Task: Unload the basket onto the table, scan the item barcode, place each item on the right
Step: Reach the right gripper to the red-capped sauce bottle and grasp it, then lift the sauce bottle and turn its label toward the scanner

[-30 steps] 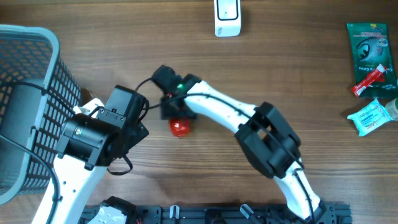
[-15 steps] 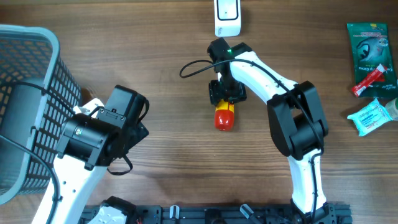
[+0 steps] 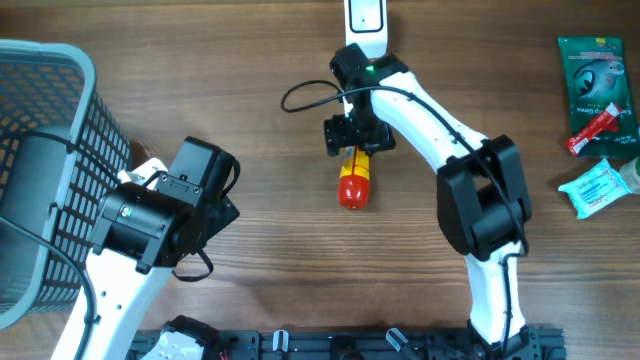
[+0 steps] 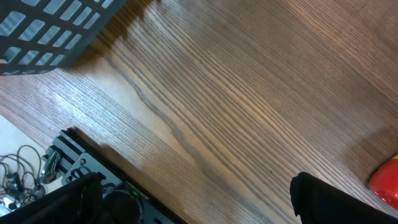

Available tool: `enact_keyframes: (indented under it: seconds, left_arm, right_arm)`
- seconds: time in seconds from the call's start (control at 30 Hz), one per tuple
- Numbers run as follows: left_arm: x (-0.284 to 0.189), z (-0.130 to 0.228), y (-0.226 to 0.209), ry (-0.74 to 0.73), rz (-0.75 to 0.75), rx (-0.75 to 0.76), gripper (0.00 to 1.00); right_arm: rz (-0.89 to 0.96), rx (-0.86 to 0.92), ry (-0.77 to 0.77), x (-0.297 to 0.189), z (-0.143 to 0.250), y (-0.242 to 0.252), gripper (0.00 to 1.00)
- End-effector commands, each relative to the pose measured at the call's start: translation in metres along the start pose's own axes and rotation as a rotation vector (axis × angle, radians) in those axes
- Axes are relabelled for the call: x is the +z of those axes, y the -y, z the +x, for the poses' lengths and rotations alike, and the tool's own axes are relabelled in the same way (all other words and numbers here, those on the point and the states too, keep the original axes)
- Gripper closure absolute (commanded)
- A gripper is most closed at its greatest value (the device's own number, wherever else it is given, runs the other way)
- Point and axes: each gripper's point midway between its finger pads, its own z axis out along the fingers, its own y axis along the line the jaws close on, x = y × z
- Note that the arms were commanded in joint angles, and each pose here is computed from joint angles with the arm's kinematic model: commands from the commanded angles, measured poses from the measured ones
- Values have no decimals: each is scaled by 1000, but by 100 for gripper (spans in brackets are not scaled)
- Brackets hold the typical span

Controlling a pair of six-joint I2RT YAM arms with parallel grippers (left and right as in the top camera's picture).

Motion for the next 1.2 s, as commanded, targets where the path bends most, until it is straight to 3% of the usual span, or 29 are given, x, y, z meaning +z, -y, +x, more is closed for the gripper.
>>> enact_keyframes:
  seconds: [0.0, 0.2, 0.33, 0.6, 0.73, 0.93, 1.03, 1.17]
  left_arm:
    - [-2, -3, -2, 23, 0, 8, 0]
    - [-2, -3, -2, 23, 0, 8, 0]
    - [-2, -3, -2, 23, 0, 8, 0]
    - [-2, -3, -2, 23, 0, 8, 0]
    - [-2, -3, -2, 23, 0, 8, 0]
    - [-2, -3, -2, 23, 0, 8, 0]
    - [-2, -3, -2, 23, 0, 8, 0]
    - [-2, -3, -2, 23, 0, 8, 0]
  right_arm:
    - [-79, 61, 98, -53, -4, -19, 0]
    - [-122, 249, 186, -128, 19, -18, 0]
    - [-152, 398, 136, -148, 42, -4, 0]
    - [-293, 421, 37, -68, 46, -17, 0]
    - [-190, 553, 59, -27, 52, 9, 0]
    - [-195, 574, 47, 10, 65, 16, 0]
    - [-227, 555, 33, 27, 75, 14, 7]
    - [-229, 417, 58, 37, 78, 10, 8]
